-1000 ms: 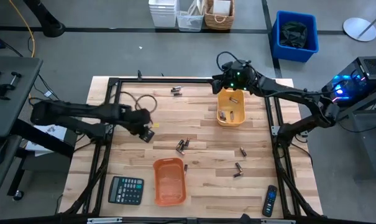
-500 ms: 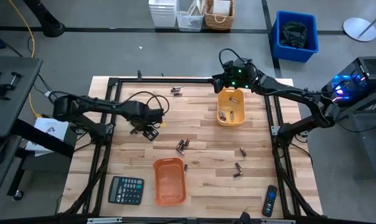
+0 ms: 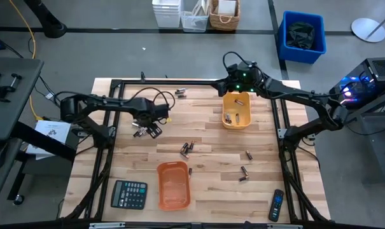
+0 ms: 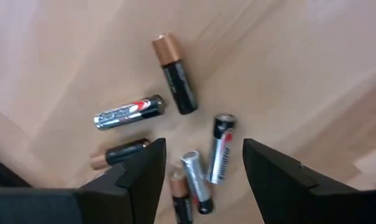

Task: Sort batteries
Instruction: Put the silver battery into the yellow bin

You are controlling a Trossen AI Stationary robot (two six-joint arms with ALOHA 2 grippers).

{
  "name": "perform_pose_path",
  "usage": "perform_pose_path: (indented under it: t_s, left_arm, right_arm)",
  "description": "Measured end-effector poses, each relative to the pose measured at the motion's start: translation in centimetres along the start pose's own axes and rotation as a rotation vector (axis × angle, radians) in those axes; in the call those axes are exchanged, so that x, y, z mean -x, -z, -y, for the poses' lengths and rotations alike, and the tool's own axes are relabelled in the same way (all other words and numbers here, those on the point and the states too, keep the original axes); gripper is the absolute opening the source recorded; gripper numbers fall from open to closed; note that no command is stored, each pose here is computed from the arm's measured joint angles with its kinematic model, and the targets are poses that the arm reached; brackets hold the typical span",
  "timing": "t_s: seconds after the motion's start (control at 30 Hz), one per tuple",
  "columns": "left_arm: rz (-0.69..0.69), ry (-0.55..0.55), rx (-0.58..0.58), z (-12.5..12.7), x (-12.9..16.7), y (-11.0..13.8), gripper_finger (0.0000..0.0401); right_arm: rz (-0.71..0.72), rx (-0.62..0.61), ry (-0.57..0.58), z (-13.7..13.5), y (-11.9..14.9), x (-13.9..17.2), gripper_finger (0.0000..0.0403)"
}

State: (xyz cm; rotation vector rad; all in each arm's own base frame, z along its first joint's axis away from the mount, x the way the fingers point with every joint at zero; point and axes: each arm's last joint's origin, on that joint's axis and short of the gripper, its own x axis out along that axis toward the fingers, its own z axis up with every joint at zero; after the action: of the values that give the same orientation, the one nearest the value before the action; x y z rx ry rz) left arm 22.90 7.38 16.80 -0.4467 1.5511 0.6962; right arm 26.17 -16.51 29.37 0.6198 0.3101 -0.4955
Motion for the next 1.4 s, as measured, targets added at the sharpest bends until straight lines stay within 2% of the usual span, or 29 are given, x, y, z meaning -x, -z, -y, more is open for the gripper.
perform_pose_path:
  t_s: [0.13, 0.33, 0.5, 0.67, 0.97, 1.07, 1.2, 1.23, 1.4]
  left_arm:
    - [-0.033, 0.100, -0.023, -0.4, -0.2, -0.4, 0.0207]
    - [-0.024, 0.128, -0.100, -0.3, -0.2, -0.5, 0.0207]
    - [-0.026, 0.108, -0.107, -0.4, -0.5, -0.7, 0.0207]
    - [-0.137, 0.121, -0.117, -0.2, -1.9, -0.6, 0.0207]
    - [-0.205, 0.066, -0.156, 0.4, -4.1, -1.3, 0.0202]
    - [-0.217, 0.096, -0.176, 0.5, -4.3, -1.3, 0.0164]
    - [-0.214, 0.160, -0.163, 0.5, -3.6, -1.1, 0.0045]
    - [-0.210, 0.164, -0.162, 0.4, -3.3, -1.0, 0.0029]
    - [-0.193, 0.189, -0.151, -0.4, -0.8, -0.6, 0.0028]
  right_arm:
    - [0.005, -0.024, 0.000, 0.0, -0.1, 0.0, 0.0190]
    - [0.014, -0.011, 0.019, 0.3, -0.2, 0.0, 0.0190]
    - [0.016, 0.018, 0.023, 0.3, -0.2, 0.0, 0.0190]
    - [0.026, -0.003, 0.036, 0.4, -0.3, 0.1, 0.0190]
    - [0.037, -0.003, 0.053, 0.4, -0.3, 0.1, 0.0190]
    - [0.036, 0.000, 0.053, 0.4, -0.3, 0.1, 0.0190]
    - [0.037, -0.007, 0.053, 0.4, -0.3, 0.1, 0.0190]
    - [0.036, 0.008, 0.053, 0.4, -0.3, 0.1, 0.0190]
    - [0.046, 0.023, 0.056, 0.4, -0.4, 0.1, 0.0190]
